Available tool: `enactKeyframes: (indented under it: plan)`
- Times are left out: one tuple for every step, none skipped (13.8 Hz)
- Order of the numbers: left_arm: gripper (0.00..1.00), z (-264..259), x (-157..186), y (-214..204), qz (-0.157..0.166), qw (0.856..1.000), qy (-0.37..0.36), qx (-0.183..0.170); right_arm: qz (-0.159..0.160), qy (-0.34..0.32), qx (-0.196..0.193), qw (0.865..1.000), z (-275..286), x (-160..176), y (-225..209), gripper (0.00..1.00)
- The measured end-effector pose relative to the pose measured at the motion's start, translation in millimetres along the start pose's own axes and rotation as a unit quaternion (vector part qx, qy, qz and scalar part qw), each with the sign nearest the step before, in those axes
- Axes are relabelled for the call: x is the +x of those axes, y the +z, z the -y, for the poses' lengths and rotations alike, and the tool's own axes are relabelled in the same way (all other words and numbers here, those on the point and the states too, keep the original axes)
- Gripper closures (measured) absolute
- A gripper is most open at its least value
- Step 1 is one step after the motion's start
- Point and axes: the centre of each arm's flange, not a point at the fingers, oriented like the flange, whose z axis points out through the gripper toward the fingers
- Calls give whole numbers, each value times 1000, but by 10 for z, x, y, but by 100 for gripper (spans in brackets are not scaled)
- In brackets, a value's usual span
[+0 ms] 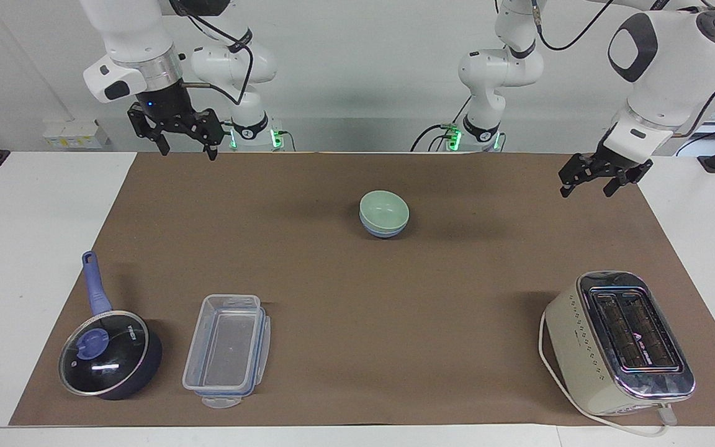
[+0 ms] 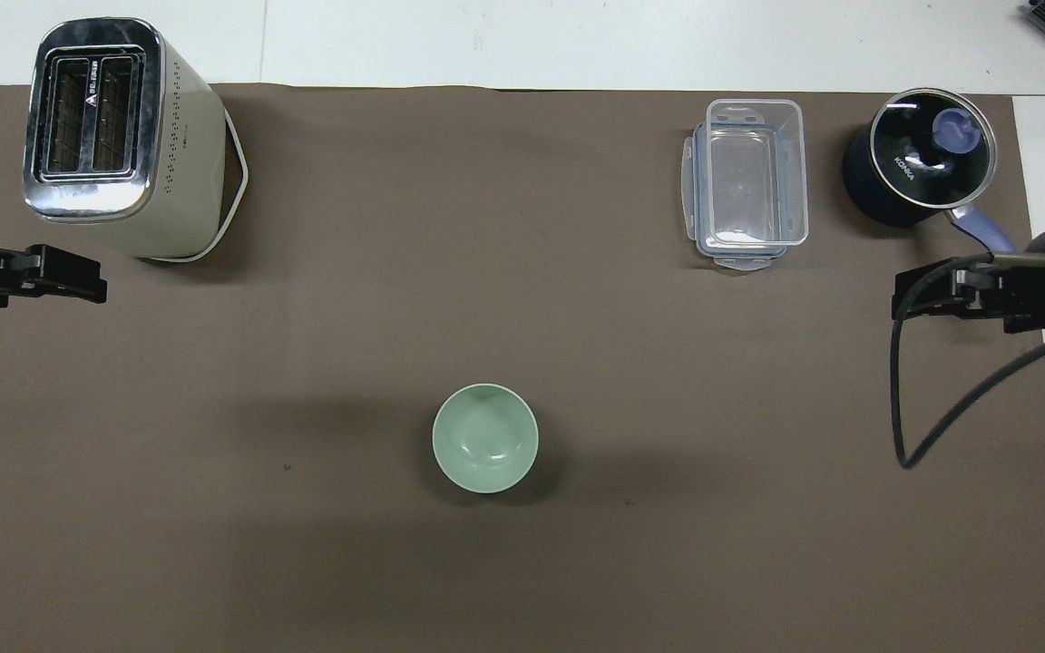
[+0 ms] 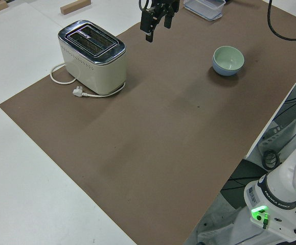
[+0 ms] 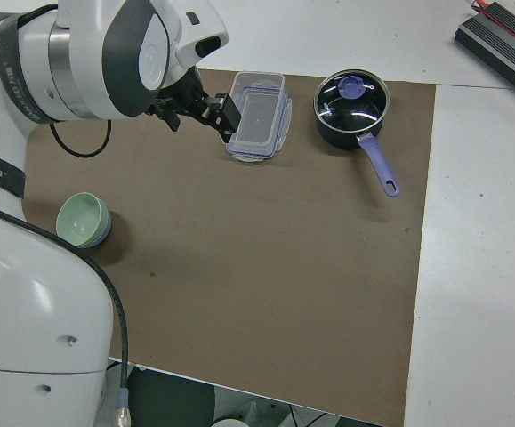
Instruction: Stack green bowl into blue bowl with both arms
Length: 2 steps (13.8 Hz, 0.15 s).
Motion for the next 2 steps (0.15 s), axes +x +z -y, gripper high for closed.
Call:
enactKeyframes:
  plan:
    - [0,0,0,0,0,1000,0,0,0,-1,0,1000,7,-2,-1,0]
    - [0,0,0,0,0,1000,0,0,0,-1,0,1000,11,-3,-1,0]
